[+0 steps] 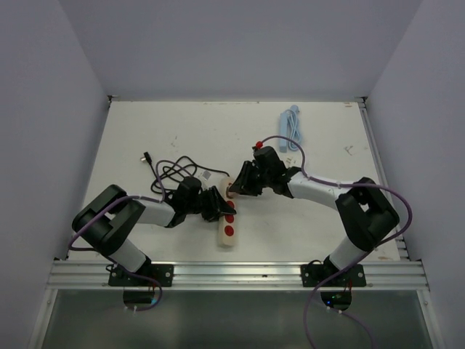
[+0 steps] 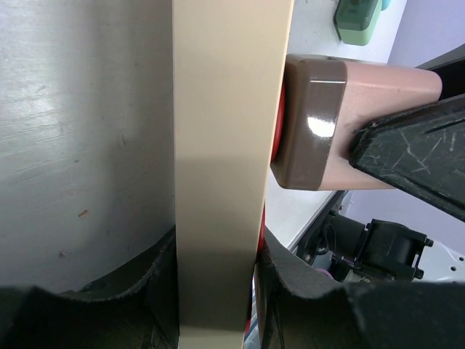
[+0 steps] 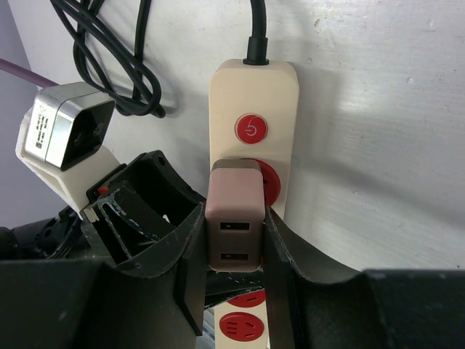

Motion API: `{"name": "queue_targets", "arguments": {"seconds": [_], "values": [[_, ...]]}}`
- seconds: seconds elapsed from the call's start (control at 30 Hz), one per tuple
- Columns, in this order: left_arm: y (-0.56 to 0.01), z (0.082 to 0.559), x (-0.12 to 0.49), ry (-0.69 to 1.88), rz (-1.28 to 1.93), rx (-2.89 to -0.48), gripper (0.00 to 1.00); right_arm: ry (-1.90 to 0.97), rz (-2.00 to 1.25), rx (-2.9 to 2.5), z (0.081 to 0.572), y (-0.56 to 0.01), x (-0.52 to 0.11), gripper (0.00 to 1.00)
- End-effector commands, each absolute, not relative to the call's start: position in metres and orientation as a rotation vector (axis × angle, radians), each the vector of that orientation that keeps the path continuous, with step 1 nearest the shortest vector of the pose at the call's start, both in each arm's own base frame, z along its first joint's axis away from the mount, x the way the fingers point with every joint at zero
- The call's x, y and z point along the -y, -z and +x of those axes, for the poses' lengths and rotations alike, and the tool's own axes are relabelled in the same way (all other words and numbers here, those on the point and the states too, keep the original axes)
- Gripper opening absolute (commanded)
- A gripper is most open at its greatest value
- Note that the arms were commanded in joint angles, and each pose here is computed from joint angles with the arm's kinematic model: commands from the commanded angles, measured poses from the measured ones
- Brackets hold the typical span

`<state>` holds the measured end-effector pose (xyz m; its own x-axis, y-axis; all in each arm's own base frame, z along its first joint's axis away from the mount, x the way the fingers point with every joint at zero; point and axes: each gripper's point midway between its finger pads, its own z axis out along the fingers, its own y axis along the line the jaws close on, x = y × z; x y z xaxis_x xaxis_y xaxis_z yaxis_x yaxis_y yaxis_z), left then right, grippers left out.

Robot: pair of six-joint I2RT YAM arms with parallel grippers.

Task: Pull the plug off the socket

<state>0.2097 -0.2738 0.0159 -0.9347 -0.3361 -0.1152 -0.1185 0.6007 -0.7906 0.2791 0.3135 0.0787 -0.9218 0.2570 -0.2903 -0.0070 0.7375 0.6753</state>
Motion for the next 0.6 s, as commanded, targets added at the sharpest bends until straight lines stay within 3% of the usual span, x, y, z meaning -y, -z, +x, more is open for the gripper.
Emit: {"name": "queue_targets", "arguments": {"seconds": [0.0,0.57], "values": [[0.080,0.160,0.171,0.516,-0.895,-2.843,0.00,-1.131,0.198,-2.368,0.294,-0.156,-0.308,0.00],[0.080,0.162,0.158,0.409,-0.971,-2.803,0.00,-1.143,0.253,-2.282,0.298,-0.181,-0.296,0.00]]}}
